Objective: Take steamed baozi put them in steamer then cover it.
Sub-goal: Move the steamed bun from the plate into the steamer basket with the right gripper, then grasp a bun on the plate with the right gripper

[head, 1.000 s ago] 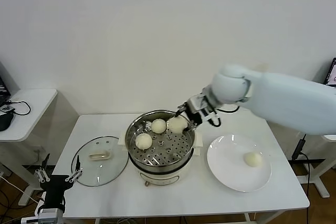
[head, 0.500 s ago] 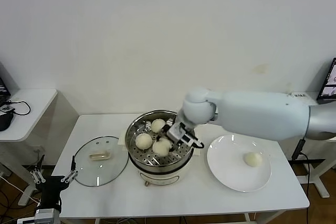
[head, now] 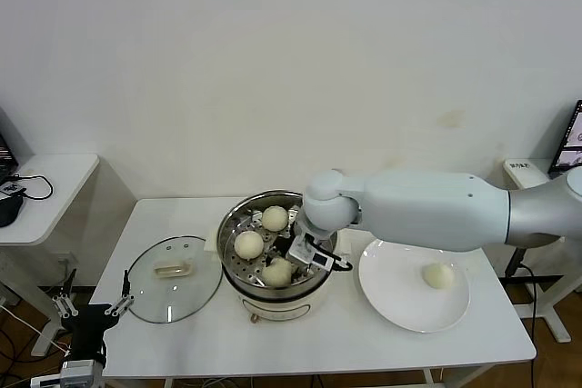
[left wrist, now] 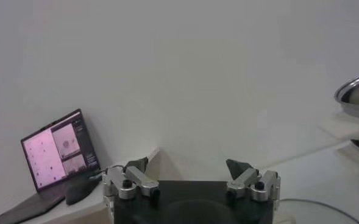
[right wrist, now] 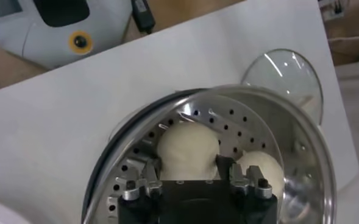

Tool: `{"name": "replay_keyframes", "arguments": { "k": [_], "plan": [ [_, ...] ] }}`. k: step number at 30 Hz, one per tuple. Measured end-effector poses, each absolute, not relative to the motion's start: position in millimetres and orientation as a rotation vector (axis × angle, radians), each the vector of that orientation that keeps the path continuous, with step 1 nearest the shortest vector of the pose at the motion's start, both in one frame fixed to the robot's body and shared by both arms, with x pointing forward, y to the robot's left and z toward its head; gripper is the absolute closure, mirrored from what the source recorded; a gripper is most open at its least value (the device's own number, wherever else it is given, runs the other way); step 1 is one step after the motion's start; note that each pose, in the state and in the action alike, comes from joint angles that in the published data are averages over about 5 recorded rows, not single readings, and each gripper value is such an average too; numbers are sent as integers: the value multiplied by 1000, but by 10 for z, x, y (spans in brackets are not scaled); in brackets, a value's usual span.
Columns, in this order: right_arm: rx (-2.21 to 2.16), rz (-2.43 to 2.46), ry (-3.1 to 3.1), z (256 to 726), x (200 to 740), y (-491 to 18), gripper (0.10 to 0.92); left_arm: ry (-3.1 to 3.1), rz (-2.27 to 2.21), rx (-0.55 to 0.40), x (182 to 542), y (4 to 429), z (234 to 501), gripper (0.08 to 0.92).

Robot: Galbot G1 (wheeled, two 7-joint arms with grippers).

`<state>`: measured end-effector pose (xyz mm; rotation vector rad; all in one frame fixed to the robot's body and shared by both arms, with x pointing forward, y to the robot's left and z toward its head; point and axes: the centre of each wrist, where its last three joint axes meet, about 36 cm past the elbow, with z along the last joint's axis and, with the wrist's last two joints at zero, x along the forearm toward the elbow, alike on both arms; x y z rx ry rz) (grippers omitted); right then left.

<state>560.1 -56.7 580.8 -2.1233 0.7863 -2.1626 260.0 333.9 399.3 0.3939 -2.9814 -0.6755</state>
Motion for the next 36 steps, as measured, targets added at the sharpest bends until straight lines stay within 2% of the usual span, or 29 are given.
{"name": "replay_keyframes", "arguments": {
  "k": [3, 6, 14, 21, 29, 36],
  "plan": [
    [-2108, -2163, 784, 5842, 5623, -584, 250, -2982, -676, 394, 2600, 3337, 3997, 177],
    [-2083, -2172, 792, 5923, 5656, -616, 208, -2984, -679, 394, 2599, 3339, 4005, 177],
    [-2005, -2221, 909, 6273, 5815, -825, 199, -2991, -691, 393, 2606, 3352, 4034, 177],
    [-1930, -2287, 1203, 6626, 6011, -1230, 200, -3001, -697, 376, 2620, 3334, 4058, 177],
    [-1890, -2357, 1644, 6736, 6041, -1969, 200, -3011, -702, 351, 2644, 3315, 4074, 177],
    [-1861, -2380, 1985, 6578, 5921, -2725, 200, -3017, -697, 333, 2679, 3284, 4054, 177]
  ]
}}
